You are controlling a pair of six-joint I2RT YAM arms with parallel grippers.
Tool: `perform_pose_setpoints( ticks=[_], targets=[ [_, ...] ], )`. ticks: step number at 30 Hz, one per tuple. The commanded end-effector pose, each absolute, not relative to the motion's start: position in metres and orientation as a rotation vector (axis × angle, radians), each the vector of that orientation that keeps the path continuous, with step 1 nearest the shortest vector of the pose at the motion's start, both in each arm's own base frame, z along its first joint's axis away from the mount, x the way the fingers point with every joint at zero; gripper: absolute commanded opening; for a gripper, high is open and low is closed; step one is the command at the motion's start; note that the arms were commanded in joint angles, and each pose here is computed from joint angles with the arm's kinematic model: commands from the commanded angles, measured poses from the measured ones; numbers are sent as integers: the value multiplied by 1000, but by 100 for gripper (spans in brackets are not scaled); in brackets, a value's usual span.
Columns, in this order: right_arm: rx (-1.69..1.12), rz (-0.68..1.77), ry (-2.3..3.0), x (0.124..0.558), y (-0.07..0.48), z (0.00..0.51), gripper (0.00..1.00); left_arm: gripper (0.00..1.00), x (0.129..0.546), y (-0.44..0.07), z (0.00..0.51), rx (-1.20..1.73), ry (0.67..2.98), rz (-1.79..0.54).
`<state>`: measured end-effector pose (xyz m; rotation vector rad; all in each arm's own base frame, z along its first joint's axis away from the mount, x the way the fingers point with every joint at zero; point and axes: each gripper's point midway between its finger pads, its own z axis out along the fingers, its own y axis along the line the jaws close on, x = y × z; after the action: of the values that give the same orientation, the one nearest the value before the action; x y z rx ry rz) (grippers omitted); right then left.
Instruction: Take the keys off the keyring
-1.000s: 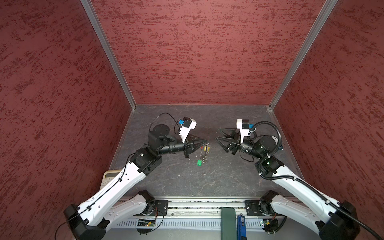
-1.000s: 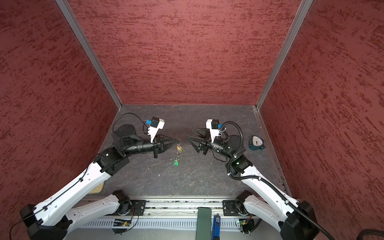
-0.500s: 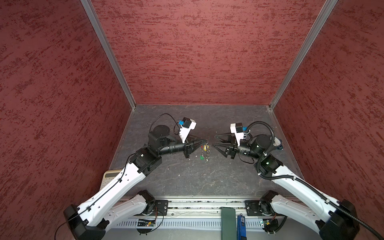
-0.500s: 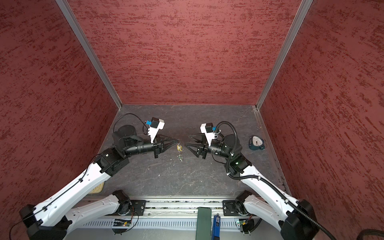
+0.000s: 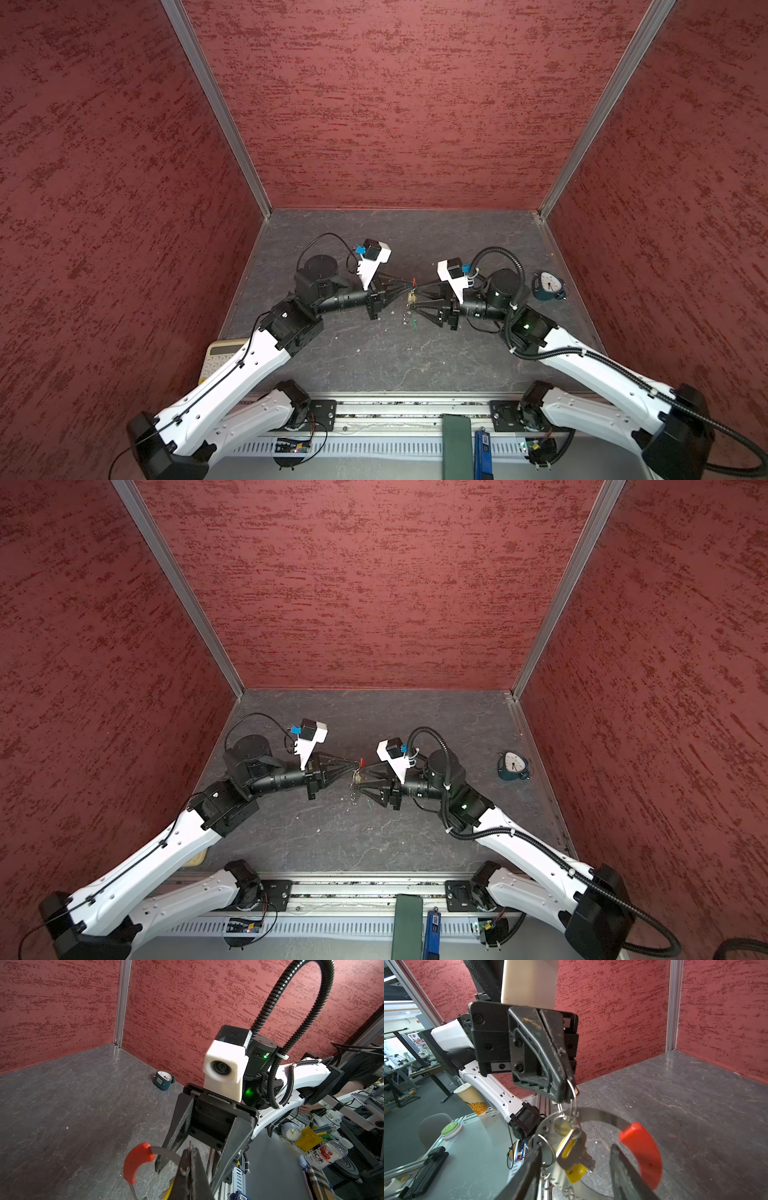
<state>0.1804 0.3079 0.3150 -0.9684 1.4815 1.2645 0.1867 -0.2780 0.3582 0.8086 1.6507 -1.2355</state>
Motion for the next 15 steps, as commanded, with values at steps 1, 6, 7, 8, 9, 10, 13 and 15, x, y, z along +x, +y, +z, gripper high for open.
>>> perform_pose_setpoints(
  ticks=[1,6,7,8,9,10,13,15],
  targets=[
    [-972,1209,1437,183,308,327,44,0,180,-278,369,839,1582,-1252],
    [-974,1199,1439,183,308,328,44,0,180,-278,369,833,1582,-1253],
    [-968,1188,1448,184,307,326,47,0,180,-278,370,831,1577,-1253],
    [-961,1178,1457,186,307,324,52,0,180,-277,370,825,1575,-1250],
    [-953,1168,1460,187,306,323,54,0,181,-277,370,822,1572,-1249],
    [-943,1157,1461,188,304,323,55,0,181,-276,371,817,1567,-1243],
    [-895,1139,1435,190,299,330,57,0,183,-275,371,804,1564,-1236],
    [-872,1131,1412,189,295,336,57,0,186,-276,370,796,1564,-1232]
  ],
)
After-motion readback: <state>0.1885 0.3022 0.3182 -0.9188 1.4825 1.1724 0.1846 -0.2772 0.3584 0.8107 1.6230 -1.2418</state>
